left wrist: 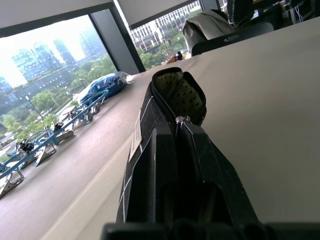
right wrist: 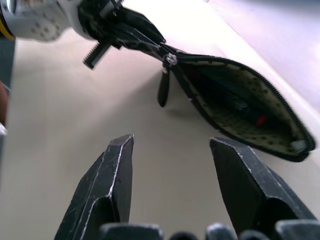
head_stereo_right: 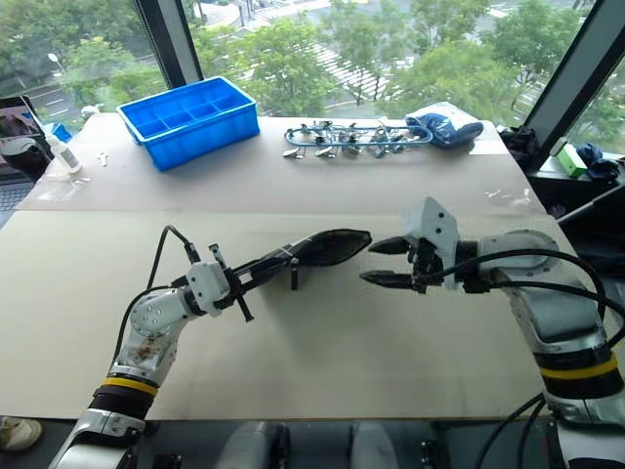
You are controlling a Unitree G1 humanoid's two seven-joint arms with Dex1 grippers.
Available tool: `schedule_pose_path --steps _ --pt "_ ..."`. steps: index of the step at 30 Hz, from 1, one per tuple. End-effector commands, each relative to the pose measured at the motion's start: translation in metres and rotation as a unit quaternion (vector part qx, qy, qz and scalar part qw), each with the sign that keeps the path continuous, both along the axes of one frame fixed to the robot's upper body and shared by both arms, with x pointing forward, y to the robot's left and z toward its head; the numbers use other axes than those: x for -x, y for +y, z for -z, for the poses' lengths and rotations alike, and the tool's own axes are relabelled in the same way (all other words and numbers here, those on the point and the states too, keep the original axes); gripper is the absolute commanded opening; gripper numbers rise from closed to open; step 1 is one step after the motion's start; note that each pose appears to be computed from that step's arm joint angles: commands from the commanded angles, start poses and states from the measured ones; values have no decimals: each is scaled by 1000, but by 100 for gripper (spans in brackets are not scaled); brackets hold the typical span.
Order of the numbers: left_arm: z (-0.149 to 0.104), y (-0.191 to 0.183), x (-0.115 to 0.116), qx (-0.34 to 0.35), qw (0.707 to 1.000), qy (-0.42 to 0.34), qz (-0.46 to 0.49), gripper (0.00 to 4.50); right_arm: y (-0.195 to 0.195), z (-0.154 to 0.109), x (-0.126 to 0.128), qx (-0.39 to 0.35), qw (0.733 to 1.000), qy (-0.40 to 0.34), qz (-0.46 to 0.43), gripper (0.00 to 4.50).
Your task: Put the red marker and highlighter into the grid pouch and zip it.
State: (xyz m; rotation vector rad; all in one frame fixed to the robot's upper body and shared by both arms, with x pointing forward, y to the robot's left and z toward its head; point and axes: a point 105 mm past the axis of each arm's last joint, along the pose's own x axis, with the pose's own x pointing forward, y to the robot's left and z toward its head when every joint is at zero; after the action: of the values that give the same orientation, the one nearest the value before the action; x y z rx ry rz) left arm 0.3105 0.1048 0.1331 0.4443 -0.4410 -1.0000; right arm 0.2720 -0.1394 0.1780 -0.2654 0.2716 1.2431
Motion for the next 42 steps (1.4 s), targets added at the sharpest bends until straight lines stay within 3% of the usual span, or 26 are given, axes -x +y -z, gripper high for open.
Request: schedule_pose_path --steps 1,7,11,17,23,42 --pt "-11 0 3 12 1000 -23 2 0 22 13 0 -43 997 39 42 269" --pt "-13 -2 3 12 1000 -23 6 0 57 56 -43 -2 986 17 169 269" --pt "-14 -2 3 11 1000 -23 7 0 70 62 -60 -1 979 21 204 269" --pt "-14 -2 3 9 1000 -23 8 0 98 55 -61 -29 983 32 177 269" --pt "-15 0 1 9 1000 -23 6 0 109 52 -36 -41 992 70 98 269" --pt "-14 -5 2 9 1000 -22 13 0 118 52 -48 -54 989 69 120 269"
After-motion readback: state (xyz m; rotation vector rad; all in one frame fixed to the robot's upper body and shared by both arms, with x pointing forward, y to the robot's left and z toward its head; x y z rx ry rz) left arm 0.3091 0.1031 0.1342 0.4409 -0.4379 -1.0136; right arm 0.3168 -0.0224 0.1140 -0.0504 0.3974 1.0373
